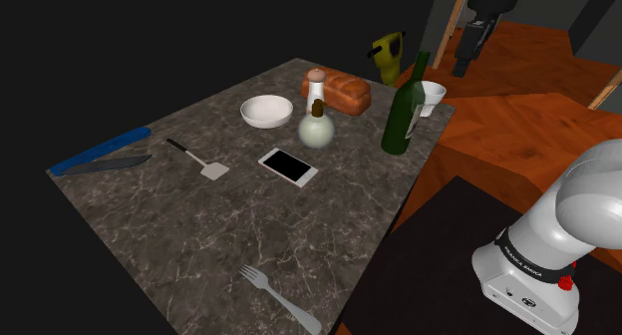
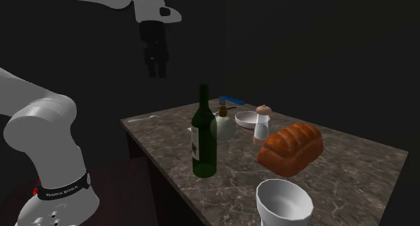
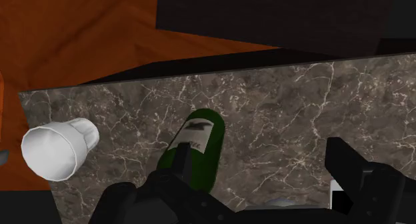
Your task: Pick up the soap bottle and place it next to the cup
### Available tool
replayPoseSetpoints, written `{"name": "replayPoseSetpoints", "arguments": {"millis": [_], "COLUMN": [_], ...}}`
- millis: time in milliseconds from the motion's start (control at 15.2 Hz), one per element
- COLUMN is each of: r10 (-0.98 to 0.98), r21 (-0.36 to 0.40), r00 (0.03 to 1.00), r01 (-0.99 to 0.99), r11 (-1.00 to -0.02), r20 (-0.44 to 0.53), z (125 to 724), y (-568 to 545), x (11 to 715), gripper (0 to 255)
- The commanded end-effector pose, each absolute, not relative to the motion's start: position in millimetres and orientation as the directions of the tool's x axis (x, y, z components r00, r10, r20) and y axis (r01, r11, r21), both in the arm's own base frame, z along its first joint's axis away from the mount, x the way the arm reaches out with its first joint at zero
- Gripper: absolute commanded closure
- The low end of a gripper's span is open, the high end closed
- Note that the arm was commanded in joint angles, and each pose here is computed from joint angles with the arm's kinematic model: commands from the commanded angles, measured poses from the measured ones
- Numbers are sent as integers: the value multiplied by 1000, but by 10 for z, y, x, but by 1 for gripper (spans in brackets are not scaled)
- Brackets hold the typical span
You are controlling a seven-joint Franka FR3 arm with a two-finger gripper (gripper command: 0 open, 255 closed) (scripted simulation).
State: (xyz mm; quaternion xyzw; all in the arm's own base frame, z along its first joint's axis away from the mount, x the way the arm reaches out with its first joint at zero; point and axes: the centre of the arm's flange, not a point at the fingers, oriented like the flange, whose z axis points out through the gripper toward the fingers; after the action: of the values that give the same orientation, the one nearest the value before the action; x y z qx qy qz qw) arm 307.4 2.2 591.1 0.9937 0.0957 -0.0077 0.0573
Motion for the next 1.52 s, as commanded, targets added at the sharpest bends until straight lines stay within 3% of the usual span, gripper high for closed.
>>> {"name": "replayPoseSetpoints", "arguments": {"millis": [0, 1452], "r10": [189, 240], "r21": [112, 38], "r00": [982, 971], "r01": [191, 241], "r11": [-975, -970], "r20": [-26, -7], "z": [5911, 4640], "y": [22, 897], "x": [3074, 5472], "gripper": [0, 0]}}
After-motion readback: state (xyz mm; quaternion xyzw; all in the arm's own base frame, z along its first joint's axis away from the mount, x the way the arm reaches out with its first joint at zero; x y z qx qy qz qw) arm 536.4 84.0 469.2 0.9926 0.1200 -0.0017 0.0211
